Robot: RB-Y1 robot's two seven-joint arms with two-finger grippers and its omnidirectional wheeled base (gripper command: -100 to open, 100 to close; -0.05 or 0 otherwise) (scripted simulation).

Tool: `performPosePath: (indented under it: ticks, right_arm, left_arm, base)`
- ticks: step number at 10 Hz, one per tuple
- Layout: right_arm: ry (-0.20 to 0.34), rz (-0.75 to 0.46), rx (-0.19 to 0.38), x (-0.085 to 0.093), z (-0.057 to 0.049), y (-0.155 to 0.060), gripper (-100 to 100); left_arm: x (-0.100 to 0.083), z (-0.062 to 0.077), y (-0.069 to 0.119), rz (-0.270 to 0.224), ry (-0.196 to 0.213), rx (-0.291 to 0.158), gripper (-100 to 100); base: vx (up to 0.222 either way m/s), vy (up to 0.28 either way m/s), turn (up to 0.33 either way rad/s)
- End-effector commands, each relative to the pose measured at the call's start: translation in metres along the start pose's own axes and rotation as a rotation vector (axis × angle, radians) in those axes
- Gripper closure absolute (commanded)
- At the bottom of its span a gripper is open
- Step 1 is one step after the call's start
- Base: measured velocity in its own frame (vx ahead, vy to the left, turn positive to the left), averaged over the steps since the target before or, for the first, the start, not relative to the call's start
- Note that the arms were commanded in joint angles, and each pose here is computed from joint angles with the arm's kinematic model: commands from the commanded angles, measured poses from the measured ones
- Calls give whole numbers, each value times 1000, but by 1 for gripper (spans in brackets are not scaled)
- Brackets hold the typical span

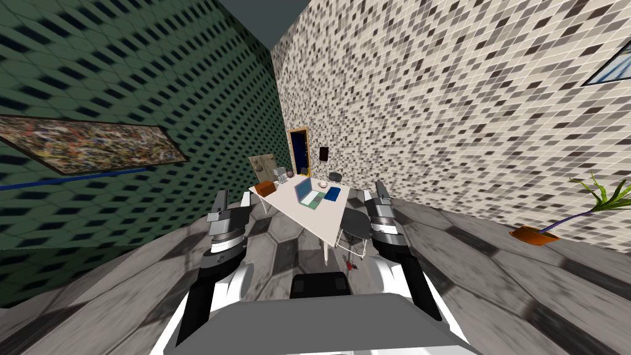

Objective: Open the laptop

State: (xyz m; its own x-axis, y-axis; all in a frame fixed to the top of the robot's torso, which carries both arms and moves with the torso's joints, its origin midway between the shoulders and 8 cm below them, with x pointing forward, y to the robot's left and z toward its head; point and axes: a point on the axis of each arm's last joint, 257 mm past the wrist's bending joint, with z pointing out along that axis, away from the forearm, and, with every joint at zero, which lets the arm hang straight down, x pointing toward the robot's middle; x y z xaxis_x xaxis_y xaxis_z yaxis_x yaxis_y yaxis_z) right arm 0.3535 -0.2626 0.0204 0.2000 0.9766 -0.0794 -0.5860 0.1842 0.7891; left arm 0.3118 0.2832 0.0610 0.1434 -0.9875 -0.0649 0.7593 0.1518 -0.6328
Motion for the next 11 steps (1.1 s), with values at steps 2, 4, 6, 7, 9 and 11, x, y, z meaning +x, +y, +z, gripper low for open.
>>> performPosePath:
  ticks: [2, 4, 6, 7, 9, 11]
  right_arm:
    - [0, 0, 0, 0, 0, 0, 0]
    - [0, 0, 0, 0, 0, 0, 0]
    - [0, 0, 0, 0, 0, 0, 0]
    - [0, 0, 0, 0, 0, 0, 0]
    - [0, 0, 0, 0, 0, 0, 0]
    - [70, -65, 20, 6, -3, -8, -100]
  left_arm:
    - [0, 0, 0, 0, 0, 0, 0]
    - [0, 0, 0, 0, 0, 0, 0]
    - [0, 0, 0, 0, 0, 0, 0]
    - [0, 0, 0, 0, 0, 0, 0]
    - [0, 0, 0, 0, 0, 0, 0]
    - [0, 0, 0, 0, 0, 0, 0]
  base:
    - [0, 0, 0]
    - [0, 0, 0]
    - [0, 0, 0]
    - [0, 0, 0]
    - [0, 0, 0]
    - [9, 63, -21]
